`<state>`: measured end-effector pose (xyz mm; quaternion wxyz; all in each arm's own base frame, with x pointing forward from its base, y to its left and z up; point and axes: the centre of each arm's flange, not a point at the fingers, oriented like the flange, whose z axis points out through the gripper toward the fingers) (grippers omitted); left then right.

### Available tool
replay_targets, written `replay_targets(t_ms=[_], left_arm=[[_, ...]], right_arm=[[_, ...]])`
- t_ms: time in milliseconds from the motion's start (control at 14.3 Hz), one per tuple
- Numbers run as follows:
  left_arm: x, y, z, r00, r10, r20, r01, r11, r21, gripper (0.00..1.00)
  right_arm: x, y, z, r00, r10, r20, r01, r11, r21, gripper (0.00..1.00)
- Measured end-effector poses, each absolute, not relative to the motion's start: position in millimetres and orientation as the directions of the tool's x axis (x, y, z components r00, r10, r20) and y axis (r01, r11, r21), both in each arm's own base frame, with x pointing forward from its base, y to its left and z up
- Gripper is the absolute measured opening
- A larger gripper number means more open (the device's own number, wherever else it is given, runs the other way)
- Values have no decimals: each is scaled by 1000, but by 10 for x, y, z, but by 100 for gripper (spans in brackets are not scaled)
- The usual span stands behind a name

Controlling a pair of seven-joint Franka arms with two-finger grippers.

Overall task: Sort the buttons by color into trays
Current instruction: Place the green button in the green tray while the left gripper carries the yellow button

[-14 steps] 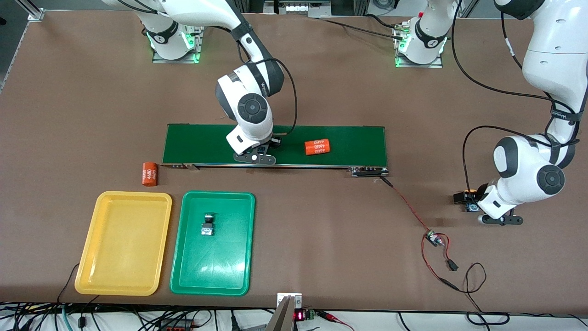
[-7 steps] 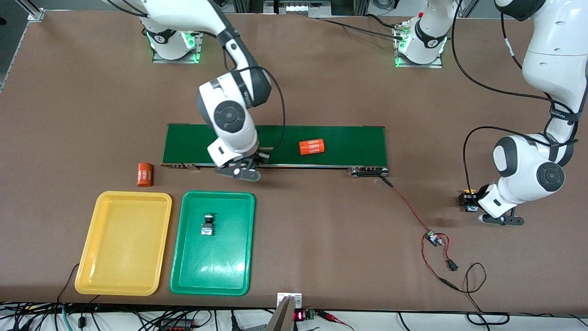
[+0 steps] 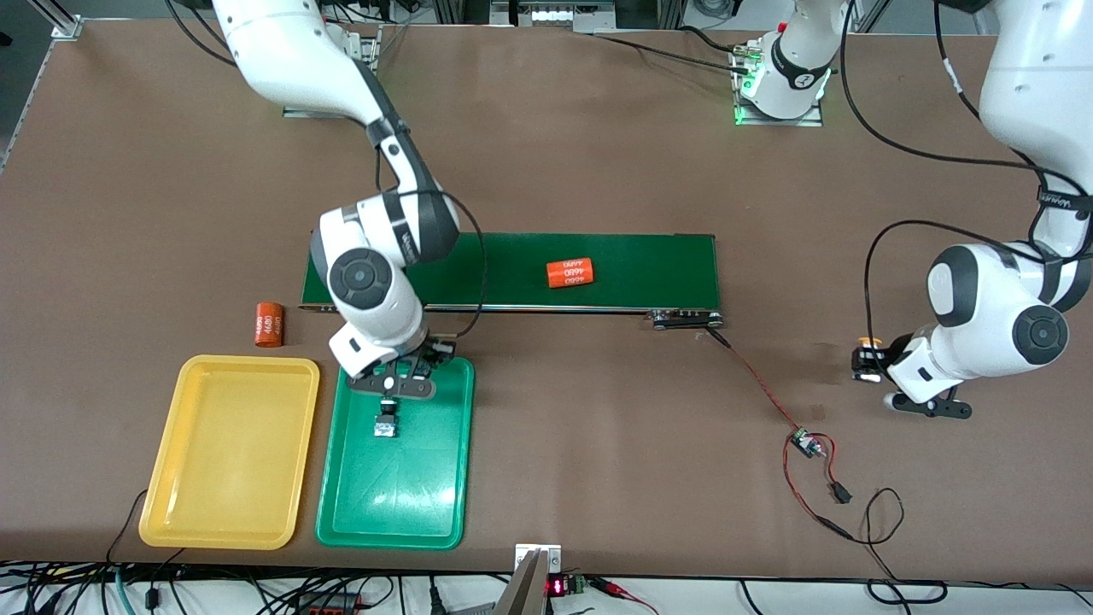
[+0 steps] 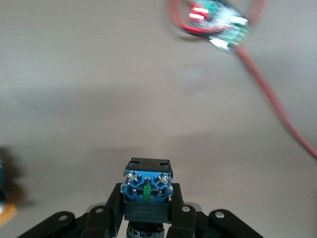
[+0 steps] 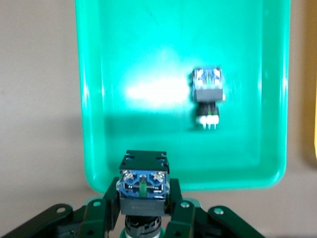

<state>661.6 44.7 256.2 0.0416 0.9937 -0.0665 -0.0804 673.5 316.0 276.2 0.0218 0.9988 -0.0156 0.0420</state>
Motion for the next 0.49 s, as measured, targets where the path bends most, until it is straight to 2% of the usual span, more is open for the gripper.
replay_targets(t_ms=[210,490], left_arm=[[6457,-318,2857,952,-173,-254,-139,-980,143,41],[6208,-1530,3065,947,-94,-309,-59,-991,122,41]], right_arm=[[6901,3232,2481,988,45,145,40,-999,37,42],[7029,3416,2220,976,84,202,81,-996,25,42]])
